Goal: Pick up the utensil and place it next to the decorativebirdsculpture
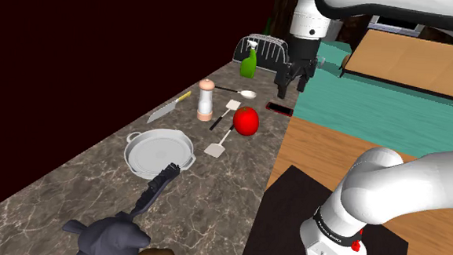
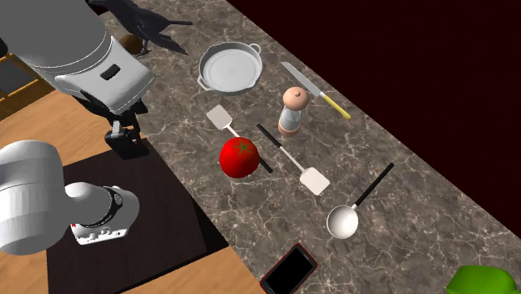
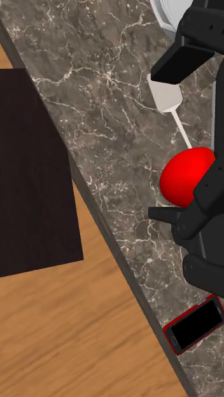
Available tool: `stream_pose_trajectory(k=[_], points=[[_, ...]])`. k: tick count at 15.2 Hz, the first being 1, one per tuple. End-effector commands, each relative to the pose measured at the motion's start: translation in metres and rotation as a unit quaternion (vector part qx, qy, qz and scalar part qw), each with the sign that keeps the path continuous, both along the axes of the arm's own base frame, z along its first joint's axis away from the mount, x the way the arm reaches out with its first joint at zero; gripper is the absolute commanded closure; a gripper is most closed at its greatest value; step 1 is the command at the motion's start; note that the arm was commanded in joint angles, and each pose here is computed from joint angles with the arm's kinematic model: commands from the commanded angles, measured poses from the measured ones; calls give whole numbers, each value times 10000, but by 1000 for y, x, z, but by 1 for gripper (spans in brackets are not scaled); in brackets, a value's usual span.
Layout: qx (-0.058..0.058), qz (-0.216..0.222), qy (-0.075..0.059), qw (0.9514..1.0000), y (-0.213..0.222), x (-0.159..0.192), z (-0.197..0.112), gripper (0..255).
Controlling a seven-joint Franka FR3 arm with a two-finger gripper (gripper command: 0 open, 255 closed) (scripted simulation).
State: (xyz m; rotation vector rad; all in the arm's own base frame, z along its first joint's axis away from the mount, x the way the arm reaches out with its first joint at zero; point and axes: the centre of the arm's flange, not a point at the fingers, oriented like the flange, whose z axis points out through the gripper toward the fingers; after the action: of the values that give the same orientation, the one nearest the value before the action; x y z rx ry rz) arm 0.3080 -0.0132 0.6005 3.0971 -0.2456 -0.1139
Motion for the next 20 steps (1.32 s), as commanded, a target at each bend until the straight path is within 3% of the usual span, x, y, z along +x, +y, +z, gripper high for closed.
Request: stream_pose_trajectory(k=[1,5,7,10,12,15,17,20], points=[[0,0,0,10000,0,0,0,0],[-54,-942,-119,9955,21,23,-40,0],[-80,-1410,-178,9898,30,37,-60,0],[-120,-2106,-265,9771,41,59,-90,0],[-146,-2565,-323,9659,46,74,-109,0],[-185,-3241,-408,9450,50,99,-138,0],[-210,-3683,-464,9283,51,116,-157,0],[-247,-4329,-545,8994,49,142,-186,0]])
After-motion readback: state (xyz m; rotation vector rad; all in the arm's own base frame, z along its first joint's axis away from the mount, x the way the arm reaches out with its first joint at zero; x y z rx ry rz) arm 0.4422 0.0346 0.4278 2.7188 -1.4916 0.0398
